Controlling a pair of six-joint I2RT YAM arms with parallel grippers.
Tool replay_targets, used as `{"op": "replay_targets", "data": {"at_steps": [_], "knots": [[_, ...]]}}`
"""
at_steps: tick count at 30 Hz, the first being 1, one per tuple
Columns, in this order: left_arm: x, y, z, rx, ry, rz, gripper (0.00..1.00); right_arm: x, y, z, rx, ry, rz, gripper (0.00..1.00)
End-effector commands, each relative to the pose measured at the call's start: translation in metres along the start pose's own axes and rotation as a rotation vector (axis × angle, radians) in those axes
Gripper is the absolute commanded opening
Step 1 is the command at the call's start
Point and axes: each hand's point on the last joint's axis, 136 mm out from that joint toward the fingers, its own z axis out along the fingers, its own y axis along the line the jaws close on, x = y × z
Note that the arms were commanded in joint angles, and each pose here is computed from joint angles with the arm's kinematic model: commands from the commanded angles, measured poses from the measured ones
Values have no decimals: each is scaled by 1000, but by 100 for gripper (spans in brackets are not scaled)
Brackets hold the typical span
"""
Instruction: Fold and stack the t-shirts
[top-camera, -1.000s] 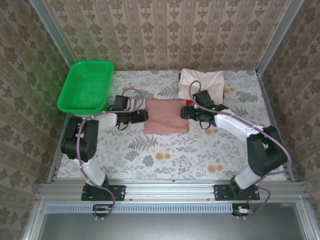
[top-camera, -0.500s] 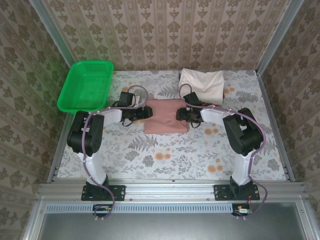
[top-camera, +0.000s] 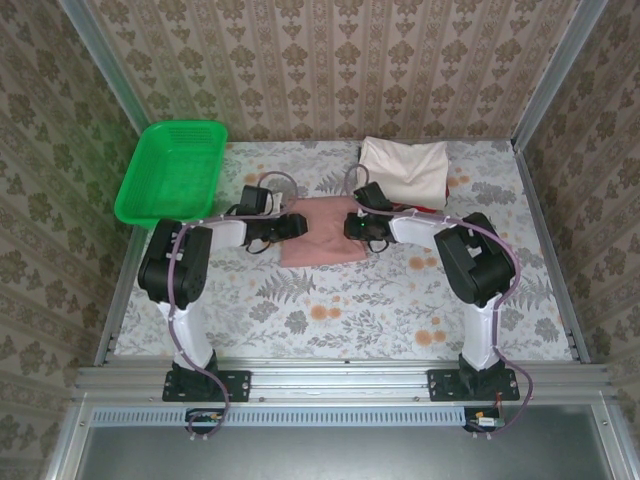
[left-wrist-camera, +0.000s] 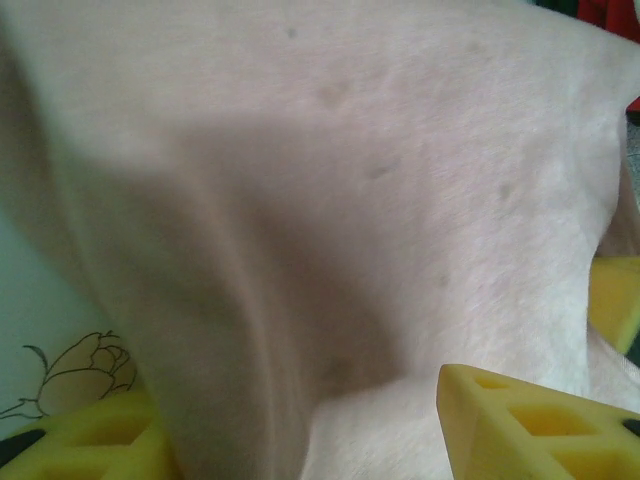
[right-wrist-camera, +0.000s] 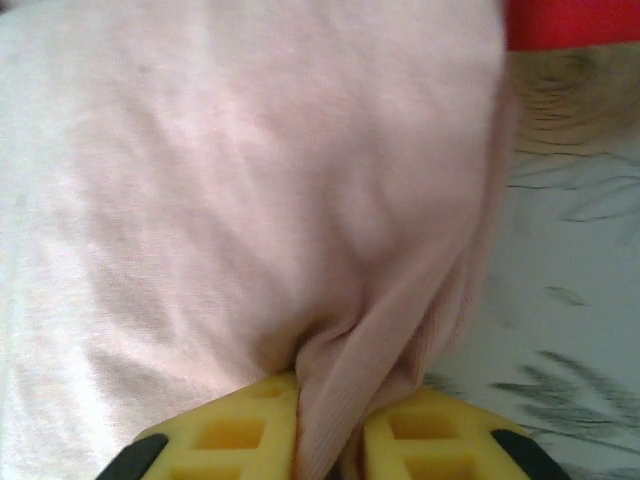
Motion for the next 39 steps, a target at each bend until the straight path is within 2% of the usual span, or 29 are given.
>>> {"op": "replay_targets", "data": {"at_steps": [1, 5, 8, 14, 20, 24, 30, 33, 39], "knots": [[2, 4, -13, 14, -6, -38, 60, -24, 33, -26, -11, -61, -100, 14], [-4, 17, -29, 0, -39, -71, 61, -47, 53, -47, 81, -104, -260, 5], [-12, 26, -43, -10, -77, -92, 68, -61, 61, -58, 143, -113, -349, 0], [-22, 41, -63, -40, -107, -118, 70, -89, 69, -76, 211, -132, -444, 0], [-23, 50, -70, -50, -119, -131, 71, -136, 81, -97, 269, -209, -499, 0], [-21, 57, -71, -56, -115, -142, 71, -180, 70, -114, 309, -267, -397, 0], [-16, 69, -72, -63, -106, -157, 71, -227, 25, -155, 311, -337, -185, 0], [-13, 76, -70, -63, -100, -171, 71, -231, -5, -164, 286, -329, -87, 0], [-9, 83, -61, -49, -78, -190, 71, -212, -81, -157, 221, -290, 99, 0]]}}
